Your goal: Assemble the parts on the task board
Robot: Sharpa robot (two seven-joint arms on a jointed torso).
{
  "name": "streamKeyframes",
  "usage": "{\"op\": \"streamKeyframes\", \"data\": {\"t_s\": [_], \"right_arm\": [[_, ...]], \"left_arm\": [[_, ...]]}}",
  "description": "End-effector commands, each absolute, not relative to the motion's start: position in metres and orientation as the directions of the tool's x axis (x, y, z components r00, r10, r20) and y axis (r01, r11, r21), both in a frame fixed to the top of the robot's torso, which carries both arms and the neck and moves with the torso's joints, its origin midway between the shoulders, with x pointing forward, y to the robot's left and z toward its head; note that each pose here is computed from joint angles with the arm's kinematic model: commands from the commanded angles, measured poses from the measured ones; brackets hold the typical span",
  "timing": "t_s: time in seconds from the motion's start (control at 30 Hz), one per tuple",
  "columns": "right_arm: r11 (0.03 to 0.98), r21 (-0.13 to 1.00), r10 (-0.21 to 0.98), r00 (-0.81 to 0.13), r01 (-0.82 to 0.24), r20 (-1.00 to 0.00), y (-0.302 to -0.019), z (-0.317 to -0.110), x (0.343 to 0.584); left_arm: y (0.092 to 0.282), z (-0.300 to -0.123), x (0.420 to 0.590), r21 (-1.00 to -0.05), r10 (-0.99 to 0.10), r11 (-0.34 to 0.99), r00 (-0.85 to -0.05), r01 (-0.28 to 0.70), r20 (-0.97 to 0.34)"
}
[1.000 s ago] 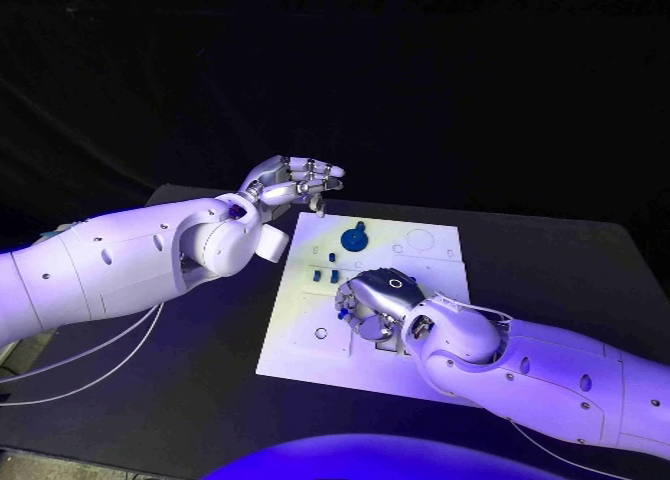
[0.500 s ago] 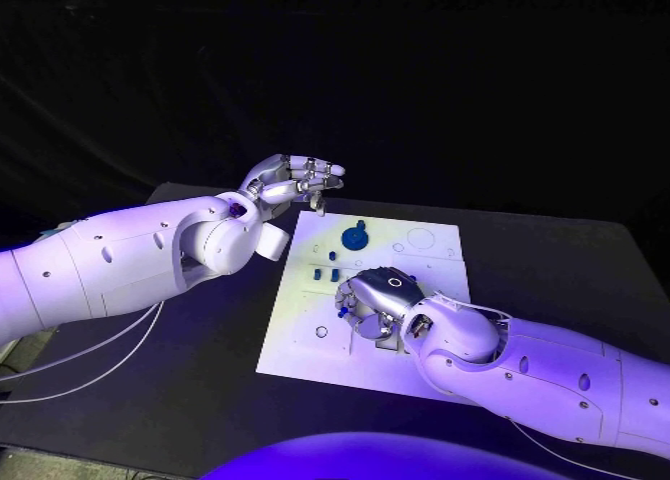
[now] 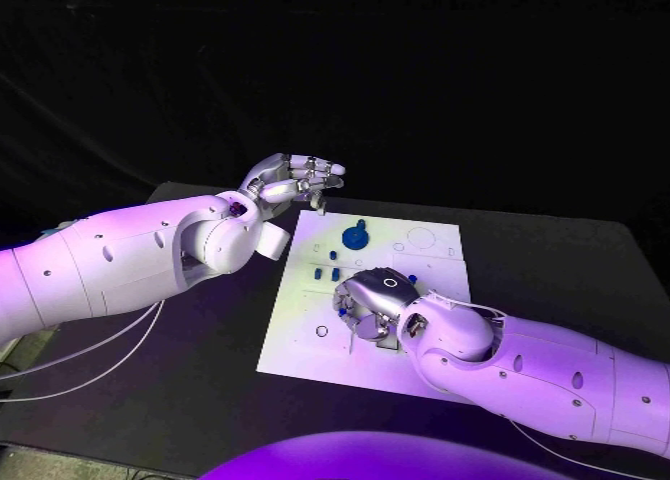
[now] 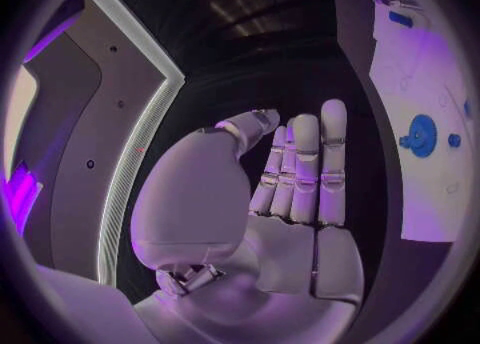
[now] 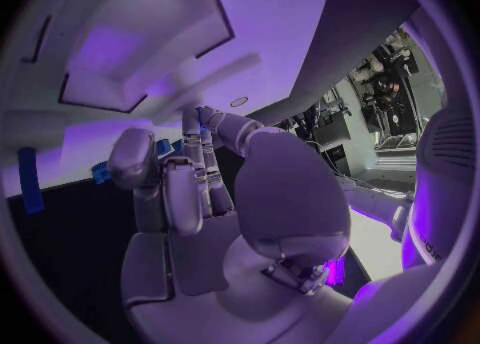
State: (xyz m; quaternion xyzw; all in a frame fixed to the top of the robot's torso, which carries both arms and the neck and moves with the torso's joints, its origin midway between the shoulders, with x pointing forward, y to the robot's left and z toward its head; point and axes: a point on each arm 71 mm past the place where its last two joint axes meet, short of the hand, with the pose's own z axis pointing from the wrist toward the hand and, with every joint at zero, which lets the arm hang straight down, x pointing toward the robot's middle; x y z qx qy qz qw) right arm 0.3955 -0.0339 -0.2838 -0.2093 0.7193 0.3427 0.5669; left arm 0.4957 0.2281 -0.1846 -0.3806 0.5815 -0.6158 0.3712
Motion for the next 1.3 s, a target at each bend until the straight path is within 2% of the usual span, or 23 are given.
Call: {"op": "streamKeyframes", "data": {"t_s": [0.03, 0.37, 0.77, 1.03, 1.3], "right_arm": [[0.678, 0.232, 0.032, -0.287, -0.698, -0.957, -0.033, -0.289, 0.394], [0.69, 0.226, 0.032, -0.283, -0.688, -0.959, -0.034, -0.291, 0.396], [0.698, 0.244, 0.116, -0.23, -0.674, -0.966, -0.05, -0.275, 0.39], [0.723, 0.252, 0.157, -0.203, -0.643, -0.967, -0.083, -0.247, 0.397], [0.758, 0.286, 0.189, -0.222, -0.586, -0.957, -0.131, -0.219, 0.42]], "left_arm": [[0.226, -0.184, 0.495, -0.998, -0.892, -0.061, -0.449, 0.013, 0.048], [0.226, -0.184, 0.495, -0.998, -0.892, -0.06, -0.45, 0.01, 0.049], [0.229, -0.184, 0.495, -0.998, -0.896, -0.056, -0.442, 0.01, 0.046], [0.232, -0.184, 0.496, -0.999, -0.898, -0.053, -0.437, 0.011, 0.043], [0.234, -0.184, 0.496, -0.999, -0.901, -0.051, -0.433, 0.011, 0.041]]}}
